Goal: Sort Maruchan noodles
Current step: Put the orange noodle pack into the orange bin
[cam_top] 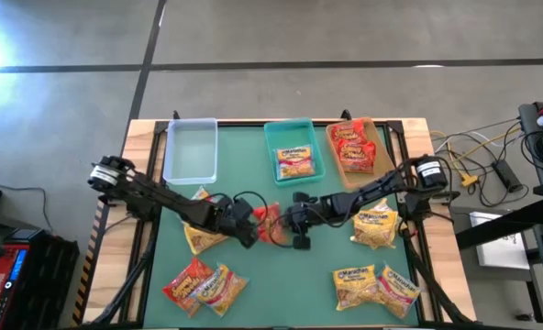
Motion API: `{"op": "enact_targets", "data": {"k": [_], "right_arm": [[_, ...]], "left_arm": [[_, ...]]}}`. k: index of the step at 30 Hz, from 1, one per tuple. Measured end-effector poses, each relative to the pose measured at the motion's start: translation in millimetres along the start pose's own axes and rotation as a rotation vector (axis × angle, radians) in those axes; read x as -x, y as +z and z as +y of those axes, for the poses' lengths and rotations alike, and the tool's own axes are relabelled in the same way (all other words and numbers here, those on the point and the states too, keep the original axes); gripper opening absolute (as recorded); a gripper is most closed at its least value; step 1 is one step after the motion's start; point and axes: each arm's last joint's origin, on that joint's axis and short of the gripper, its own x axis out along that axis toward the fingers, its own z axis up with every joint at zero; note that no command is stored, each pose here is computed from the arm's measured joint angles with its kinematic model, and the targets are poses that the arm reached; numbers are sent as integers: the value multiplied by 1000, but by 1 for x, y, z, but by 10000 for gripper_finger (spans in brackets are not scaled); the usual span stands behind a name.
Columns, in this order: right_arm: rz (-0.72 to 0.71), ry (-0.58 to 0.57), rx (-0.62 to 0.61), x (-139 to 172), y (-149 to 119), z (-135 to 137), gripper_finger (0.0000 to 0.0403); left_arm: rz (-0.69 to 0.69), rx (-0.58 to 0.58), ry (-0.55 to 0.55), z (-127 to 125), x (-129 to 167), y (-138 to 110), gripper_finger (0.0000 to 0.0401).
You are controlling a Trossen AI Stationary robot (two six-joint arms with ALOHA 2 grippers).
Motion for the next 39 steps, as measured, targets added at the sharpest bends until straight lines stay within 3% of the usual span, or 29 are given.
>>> {"op": "enact_targets", "data": {"k": [6,9,14,19,28,35,39], "right_arm": [[-127,183,29,2,11,21,63],[-220,208,77,3,18,29,63],[-202,209,83,6,18,31,63],[-113,146,87,20,15,27,63],[-77,-173,234,40,18,15,63],[-27,-189,154,35,10,11,63],[-9,-88,72,33,4,15,63]], "left_arm": [[-61,-46,-45,-5,-2,7,142],[-114,-99,-95,-13,1,16,142],[-140,-197,-127,-22,6,26,142],[-77,-215,-253,-34,13,29,142],[-27,-245,-435,-63,35,5,142],[-18,-198,-422,-64,35,-4,142],[-10,-230,-298,-54,30,-7,142]]}}
